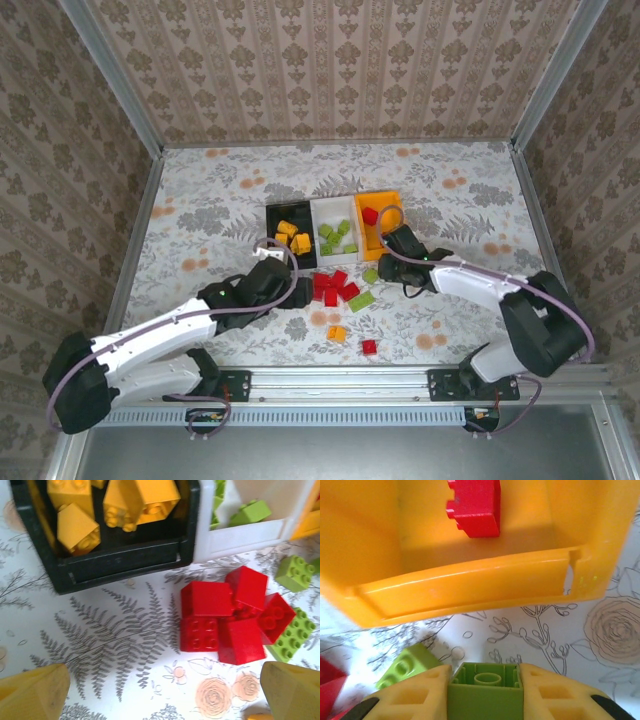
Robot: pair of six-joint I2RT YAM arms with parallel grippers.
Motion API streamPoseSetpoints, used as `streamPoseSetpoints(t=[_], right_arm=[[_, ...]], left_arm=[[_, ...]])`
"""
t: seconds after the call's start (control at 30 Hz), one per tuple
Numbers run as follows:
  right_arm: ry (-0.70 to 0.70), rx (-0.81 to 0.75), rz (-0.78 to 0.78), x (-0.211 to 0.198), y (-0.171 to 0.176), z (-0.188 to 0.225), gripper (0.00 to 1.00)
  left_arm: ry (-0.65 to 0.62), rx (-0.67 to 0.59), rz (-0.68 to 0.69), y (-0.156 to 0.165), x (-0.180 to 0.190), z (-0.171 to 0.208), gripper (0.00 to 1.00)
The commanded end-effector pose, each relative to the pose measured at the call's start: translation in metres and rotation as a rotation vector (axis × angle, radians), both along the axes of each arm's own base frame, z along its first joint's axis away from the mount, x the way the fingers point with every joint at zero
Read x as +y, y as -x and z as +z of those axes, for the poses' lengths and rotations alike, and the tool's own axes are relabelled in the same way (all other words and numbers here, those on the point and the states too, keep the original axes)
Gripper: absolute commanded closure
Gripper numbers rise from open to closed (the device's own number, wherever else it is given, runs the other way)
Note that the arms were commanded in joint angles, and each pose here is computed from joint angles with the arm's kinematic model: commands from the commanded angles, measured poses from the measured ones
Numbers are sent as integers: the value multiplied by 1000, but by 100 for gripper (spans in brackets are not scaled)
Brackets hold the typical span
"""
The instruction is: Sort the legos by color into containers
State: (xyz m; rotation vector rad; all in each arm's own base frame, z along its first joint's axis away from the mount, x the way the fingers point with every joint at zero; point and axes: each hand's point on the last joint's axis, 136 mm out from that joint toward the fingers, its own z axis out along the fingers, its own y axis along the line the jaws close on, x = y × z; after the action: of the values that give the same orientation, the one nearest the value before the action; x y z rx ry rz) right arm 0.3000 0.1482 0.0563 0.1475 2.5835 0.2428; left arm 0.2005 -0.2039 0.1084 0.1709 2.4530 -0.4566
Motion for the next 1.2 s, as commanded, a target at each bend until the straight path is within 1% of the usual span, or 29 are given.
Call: streamPoseSetpoints(t=[0.0,0.13,0.2,0.3,0.4,0.5,0.6,0.7,0.77,0.9,0.97,1.07,1.17], right_arm=[[-53,-86,41,5,2,49,73],[-89,-196,131,30,-7,111,73],[-103,-224,179,50,-13,130,73],[-104,-240,228,82,-31,141,72],[-83,-217,223,105,-59,126,72],[-35,-204,198,117,-86,109,72],[-1,-171,189,126,-105,89,71],[20,-130,181,131,-112,70,70],[18,-120,177,132,-114,65,65],[-6,-132,182,134,-111,77,42],[-17,-144,187,131,-106,88,35],[-33,-154,193,124,-90,102,29],[-60,-122,216,115,-61,102,28]], left_arm=[[-6,3,76,-2,19,-4,0],[20,25,118,1,32,-12,0],[39,28,122,2,34,-12,0],[48,32,125,6,36,-13,0],[62,36,120,8,37,-12,0],[81,46,101,11,33,-15,0],[86,58,96,13,32,-18,0],[93,59,82,15,30,-17,0],[94,58,73,16,30,-16,0],[97,51,58,16,29,-13,0],[99,45,55,16,28,-10,0],[98,37,57,15,29,-7,0],[106,26,67,14,31,-4,0]])
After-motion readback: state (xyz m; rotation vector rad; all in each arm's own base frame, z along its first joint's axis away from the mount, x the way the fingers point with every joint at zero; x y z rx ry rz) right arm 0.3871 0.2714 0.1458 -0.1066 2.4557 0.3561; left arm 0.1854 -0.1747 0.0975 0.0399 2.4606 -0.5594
